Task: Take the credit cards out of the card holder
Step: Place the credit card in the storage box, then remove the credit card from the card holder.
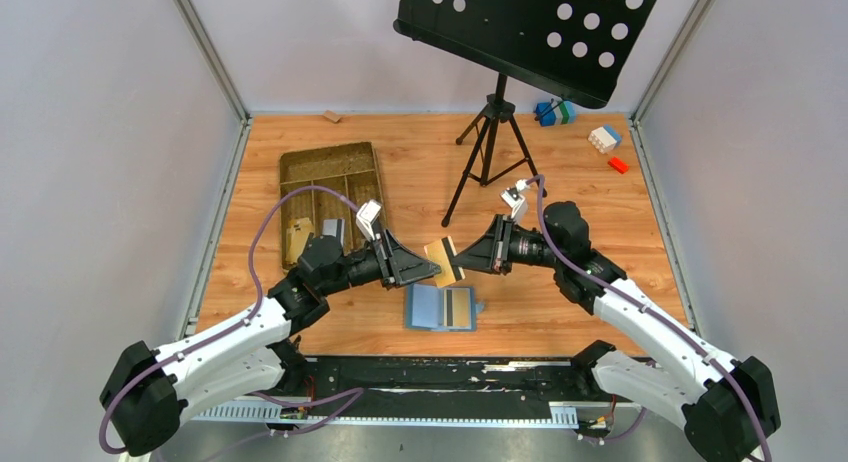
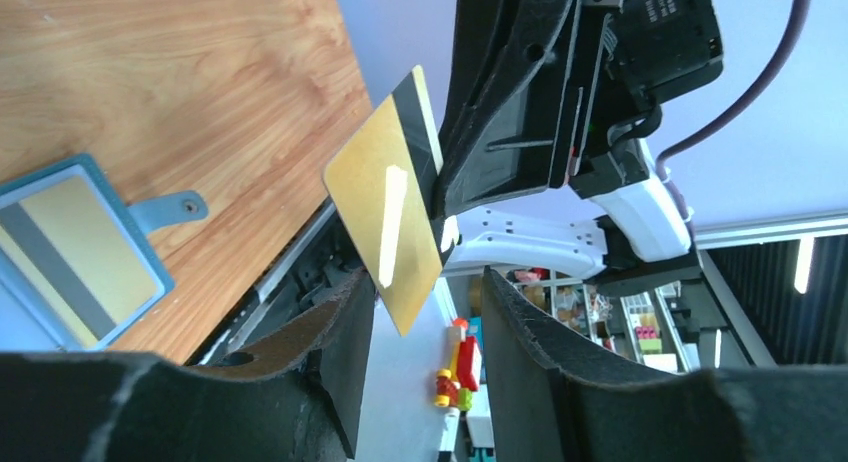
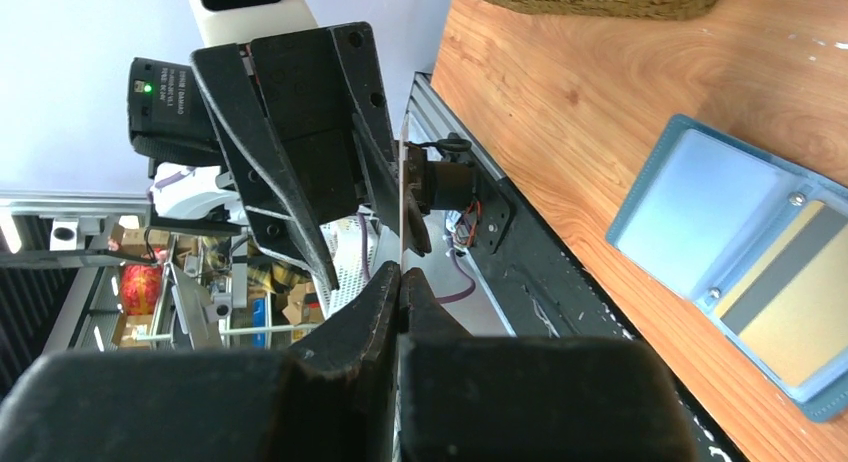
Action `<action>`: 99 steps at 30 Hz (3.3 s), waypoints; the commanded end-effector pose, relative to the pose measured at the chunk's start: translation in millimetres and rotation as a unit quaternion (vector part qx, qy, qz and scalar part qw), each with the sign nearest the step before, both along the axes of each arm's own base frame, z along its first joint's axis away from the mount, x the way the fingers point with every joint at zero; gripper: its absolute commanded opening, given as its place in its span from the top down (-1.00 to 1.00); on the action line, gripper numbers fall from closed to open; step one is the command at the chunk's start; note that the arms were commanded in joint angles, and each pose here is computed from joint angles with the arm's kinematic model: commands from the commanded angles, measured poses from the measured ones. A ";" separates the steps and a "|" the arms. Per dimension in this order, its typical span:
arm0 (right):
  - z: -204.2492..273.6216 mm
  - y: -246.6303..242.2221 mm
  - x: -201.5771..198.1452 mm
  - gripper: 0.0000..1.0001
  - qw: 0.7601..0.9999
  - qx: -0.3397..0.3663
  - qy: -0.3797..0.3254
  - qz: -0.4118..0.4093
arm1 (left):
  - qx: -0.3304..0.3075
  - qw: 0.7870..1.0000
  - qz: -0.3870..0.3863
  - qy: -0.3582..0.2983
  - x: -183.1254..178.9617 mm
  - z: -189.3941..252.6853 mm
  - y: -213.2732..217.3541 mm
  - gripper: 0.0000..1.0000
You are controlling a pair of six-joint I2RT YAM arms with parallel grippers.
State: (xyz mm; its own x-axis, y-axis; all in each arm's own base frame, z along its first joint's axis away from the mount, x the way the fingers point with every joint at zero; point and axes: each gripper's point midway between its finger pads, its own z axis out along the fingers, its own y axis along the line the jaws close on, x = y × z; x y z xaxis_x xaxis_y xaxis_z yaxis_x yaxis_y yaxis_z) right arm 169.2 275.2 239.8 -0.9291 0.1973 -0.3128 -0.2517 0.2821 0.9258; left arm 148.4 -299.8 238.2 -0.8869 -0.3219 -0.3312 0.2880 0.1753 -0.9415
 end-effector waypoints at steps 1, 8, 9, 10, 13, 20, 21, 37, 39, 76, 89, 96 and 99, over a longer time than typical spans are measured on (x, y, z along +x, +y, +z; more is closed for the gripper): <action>30.5 5.6 -6.3 1.00 0.998 0.043 -0.042 0.018 | -0.039 0.999 -0.002 -0.013 0.2 19.7 -1.2 0.04; 18.9 5.4 -8.1 0.72 0.999 0.025 -0.034 0.021 | 0.017 0.999 0.026 0.023 8.1 -6.1 3.6 1.00; 17.3 5.1 -7.9 0.54 0.999 0.021 -0.034 0.021 | 0.037 0.998 0.031 0.027 9.6 -12.3 5.9 1.00; 12.2 3.6 -7.8 0.32 0.999 0.009 -0.026 0.017 | 0.055 0.997 0.036 0.031 10.4 -18.9 8.3 1.00; -3.3 -4.0 -3.3 -0.25 0.999 -0.034 -0.014 -0.009 | 0.144 0.987 0.060 0.041 15.2 -46.2 26.4 1.00; -13.4 -16.5 0.3 -0.42 0.996 -0.072 -0.027 -0.038 | 0.426 0.890 0.156 0.041 37.3 -79.5 126.7 1.00; -13.9 -16.9 0.3 -0.43 0.996 -0.073 -0.027 -0.039 | 0.478 0.859 0.176 0.042 41.0 -81.0 149.7 1.00; -20.2 -28.5 -12.1 -0.33 0.994 -0.096 -0.026 -0.036 | 0.811 0.533 0.236 0.042 111.0 -58.0 288.2 1.00; -22.3 -32.1 -14.5 -0.33 0.994 -0.103 -0.027 -0.039 | 0.805 0.536 0.245 0.061 118.8 -68.7 294.9 1.00; -136.6 -87.9 -14.5 -0.49 0.936 -0.337 0.071 -0.077 | 0.725 0.651 0.193 0.112 134.5 -135.8 283.1 -0.27; -149.6 -53.0 3.0 -0.42 0.938 -0.337 0.072 -0.023 | 0.501 0.861 0.090 0.009 65.9 -85.2 160.5 -0.47; -166.6 -46.3 1.2 -0.24 0.925 -0.368 0.087 -0.015 | 0.398 0.917 0.000 0.030 7.4 -116.2 107.0 -0.48; -173.6 -50.2 0.8 0.11 0.919 -0.381 0.096 -0.018 | 0.363 0.930 -0.018 0.050 -6.6 -134.1 94.5 -0.48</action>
